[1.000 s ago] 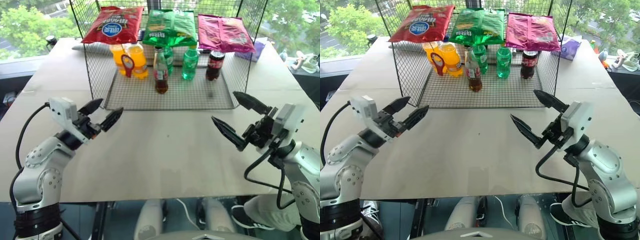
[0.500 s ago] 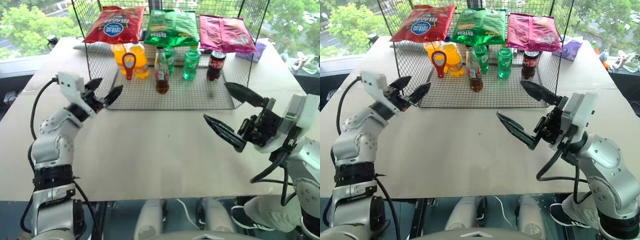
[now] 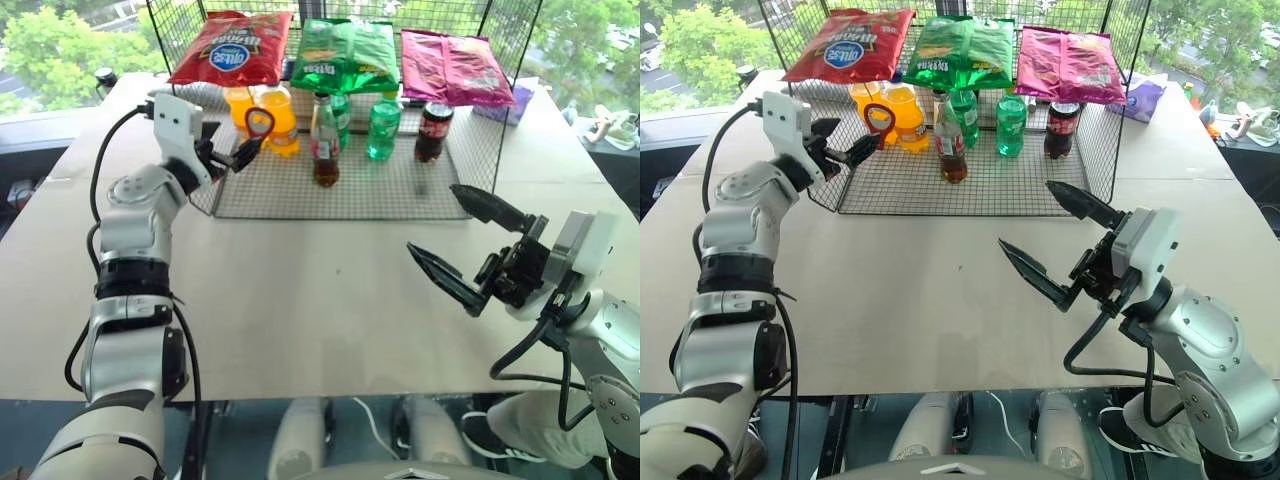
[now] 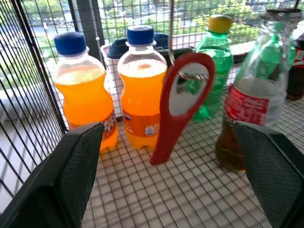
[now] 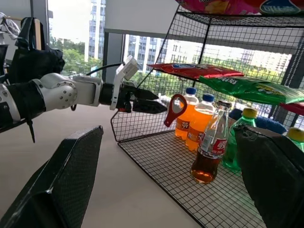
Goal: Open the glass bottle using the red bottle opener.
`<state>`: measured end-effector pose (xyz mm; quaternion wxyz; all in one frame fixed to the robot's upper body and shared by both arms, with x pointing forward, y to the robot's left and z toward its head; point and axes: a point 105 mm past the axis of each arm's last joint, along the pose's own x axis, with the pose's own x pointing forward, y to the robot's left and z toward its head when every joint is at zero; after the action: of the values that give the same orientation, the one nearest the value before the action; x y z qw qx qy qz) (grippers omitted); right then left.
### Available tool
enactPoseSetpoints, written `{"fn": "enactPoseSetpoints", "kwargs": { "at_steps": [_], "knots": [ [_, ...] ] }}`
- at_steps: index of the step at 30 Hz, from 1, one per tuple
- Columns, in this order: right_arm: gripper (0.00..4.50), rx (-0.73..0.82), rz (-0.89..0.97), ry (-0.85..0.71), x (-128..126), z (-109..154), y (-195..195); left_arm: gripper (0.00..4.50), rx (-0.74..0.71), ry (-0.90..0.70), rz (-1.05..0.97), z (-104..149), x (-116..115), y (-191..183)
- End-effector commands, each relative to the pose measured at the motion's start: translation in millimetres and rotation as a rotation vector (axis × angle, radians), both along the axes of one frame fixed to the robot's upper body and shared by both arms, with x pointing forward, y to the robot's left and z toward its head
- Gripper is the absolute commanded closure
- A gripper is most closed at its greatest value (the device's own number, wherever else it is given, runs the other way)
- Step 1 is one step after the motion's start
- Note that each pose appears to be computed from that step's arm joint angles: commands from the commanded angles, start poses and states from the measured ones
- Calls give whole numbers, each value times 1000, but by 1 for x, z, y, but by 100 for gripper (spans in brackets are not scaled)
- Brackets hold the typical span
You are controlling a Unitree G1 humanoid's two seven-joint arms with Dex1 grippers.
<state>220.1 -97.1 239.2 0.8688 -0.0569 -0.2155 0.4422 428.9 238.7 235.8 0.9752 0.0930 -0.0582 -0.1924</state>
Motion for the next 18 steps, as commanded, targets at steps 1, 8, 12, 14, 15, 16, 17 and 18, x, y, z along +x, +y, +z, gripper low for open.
{"fn": "enactPoseSetpoints", "kwargs": {
  "at_steps": [1, 8, 12, 14, 15, 16, 17, 18],
  "knots": [
    [0, 3, -3, -64, -10, 11, 1, 4, 52, -37, -14, 10, 10, -6],
    [0, 0, -34, -61, -10, 11, -1, 220, 68, -44, -55, 13, 19, -13],
    [0, -1, -49, -61, -10, 11, -2, 396, 73, -44, -66, 13, 19, -12],
    [0, -3, -54, -61, -10, 10, -2, 445, 70, -48, -68, 13, 19, -12],
    [0, -4, -55, -61, -10, 10, -1, 445, 69, -49, -69, 13, 18, -11],
    [0, -4, -56, -60, -9, 10, -1, 445, 66, -51, -72, 14, 18, -10],
    [0, -6, -57, -59, -9, 10, -1, 445, 63, -52, -75, 14, 17, -9],
    [0, -9, -57, -57, -9, 9, -1, 445, 63, -53, -78, 14, 16, -7]
  ]
}}
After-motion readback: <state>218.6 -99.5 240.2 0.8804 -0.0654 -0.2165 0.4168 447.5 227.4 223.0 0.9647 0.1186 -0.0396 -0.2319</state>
